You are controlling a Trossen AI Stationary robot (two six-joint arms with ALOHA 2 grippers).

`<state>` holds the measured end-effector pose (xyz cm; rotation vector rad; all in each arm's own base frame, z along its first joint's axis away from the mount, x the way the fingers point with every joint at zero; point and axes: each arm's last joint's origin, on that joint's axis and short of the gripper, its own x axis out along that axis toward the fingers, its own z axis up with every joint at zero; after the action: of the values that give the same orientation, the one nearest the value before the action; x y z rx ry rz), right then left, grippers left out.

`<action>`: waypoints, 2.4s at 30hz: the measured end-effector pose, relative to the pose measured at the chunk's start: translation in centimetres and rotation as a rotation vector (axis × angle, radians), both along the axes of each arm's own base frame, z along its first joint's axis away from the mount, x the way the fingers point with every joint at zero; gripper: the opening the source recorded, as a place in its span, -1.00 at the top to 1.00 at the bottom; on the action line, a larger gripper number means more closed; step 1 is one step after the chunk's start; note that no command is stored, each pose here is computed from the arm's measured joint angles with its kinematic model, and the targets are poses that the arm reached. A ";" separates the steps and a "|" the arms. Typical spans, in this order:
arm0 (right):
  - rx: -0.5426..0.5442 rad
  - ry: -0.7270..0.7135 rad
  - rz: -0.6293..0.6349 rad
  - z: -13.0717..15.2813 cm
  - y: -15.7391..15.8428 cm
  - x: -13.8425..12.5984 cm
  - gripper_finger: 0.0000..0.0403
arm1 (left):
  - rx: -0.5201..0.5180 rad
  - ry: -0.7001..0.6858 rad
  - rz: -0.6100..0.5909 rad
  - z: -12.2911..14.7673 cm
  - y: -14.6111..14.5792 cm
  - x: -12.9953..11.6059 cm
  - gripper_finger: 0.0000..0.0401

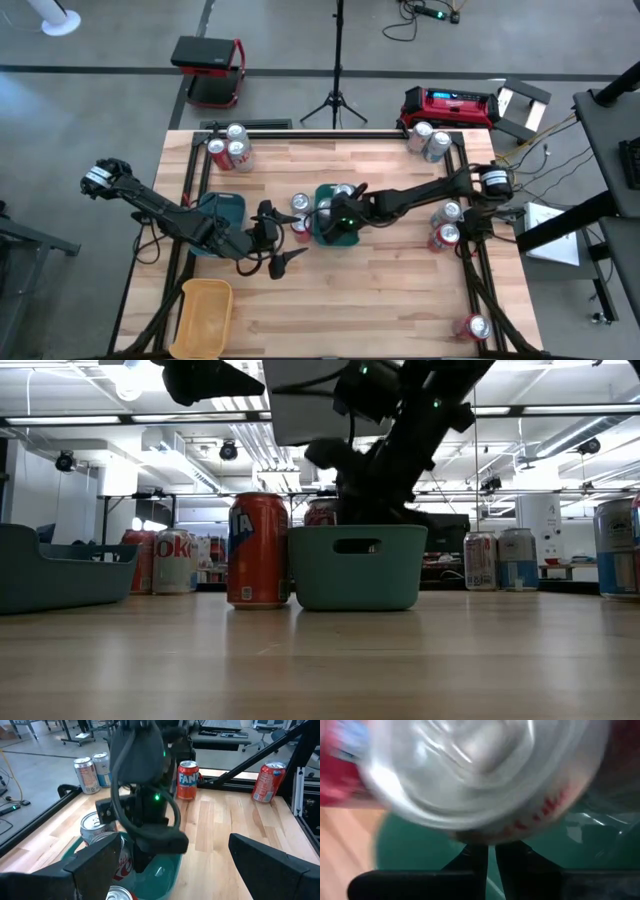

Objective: Sort soda cans
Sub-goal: Put the bottom right red-silver soda can into the light green bin, then put the left red-silver soda can into the light green bin

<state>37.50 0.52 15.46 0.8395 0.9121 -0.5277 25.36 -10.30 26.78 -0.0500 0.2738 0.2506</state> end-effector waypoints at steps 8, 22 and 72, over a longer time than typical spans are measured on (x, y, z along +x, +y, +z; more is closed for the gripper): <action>-0.058 -0.014 -0.013 -0.8 -0.1 0.5 0.87 | -0.002 0.000 0.000 0.0 0.0 0.0 -0.77; -0.079 -0.007 -0.015 -0.8 -0.6 0.4 0.87 | -0.004 0.000 0.001 0.0 0.0 0.0 -0.77; -0.532 -0.150 0.247 15.0 0.9 -13.6 0.16 | -0.373 0.388 0.773 1.9 14.4 -1.6 -0.77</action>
<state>23.89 1.38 30.50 0.2744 0.6778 -0.4545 23.73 4.05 28.67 -0.4853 0.6823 0.9802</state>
